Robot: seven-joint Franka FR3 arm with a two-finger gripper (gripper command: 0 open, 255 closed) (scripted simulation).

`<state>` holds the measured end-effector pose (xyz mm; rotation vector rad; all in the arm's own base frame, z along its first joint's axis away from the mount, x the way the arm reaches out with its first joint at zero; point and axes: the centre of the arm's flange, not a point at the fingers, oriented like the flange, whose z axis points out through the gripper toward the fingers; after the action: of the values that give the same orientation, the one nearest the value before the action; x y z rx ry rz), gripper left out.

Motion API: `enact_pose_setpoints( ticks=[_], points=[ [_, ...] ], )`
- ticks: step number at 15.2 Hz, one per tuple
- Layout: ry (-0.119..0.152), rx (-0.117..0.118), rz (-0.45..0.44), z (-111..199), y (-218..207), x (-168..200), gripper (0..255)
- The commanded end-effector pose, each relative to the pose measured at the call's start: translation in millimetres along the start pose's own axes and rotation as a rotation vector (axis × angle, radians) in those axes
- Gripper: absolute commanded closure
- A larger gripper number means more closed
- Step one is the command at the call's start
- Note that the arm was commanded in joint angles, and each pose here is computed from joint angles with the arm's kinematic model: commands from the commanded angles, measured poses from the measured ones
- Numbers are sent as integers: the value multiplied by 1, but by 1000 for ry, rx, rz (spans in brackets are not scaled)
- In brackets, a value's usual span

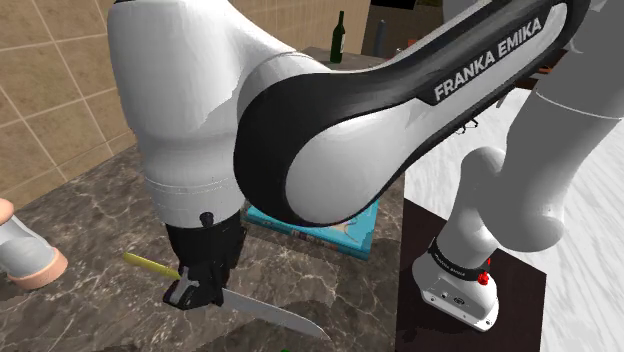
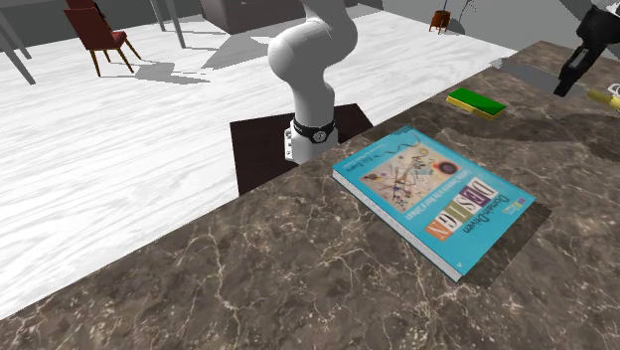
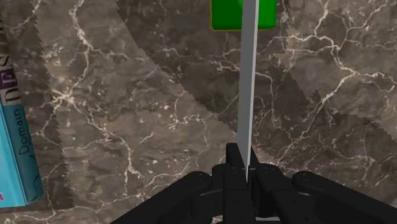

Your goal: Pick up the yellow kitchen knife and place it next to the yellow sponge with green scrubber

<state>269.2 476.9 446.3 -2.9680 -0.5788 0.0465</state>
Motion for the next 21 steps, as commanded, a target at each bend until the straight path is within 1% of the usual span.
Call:
enact_pose_setpoints(
  ticks=[1, 8, 9, 21],
  points=[
    [1, 1, 2, 3, -26, 4, 255],
    [1, 1, 2, 14, -117, 16, 255],
    [1, 1, 2, 15, -124, 16, 255],
    [1, 1, 2, 78, -116, 17, 255]
  ],
)
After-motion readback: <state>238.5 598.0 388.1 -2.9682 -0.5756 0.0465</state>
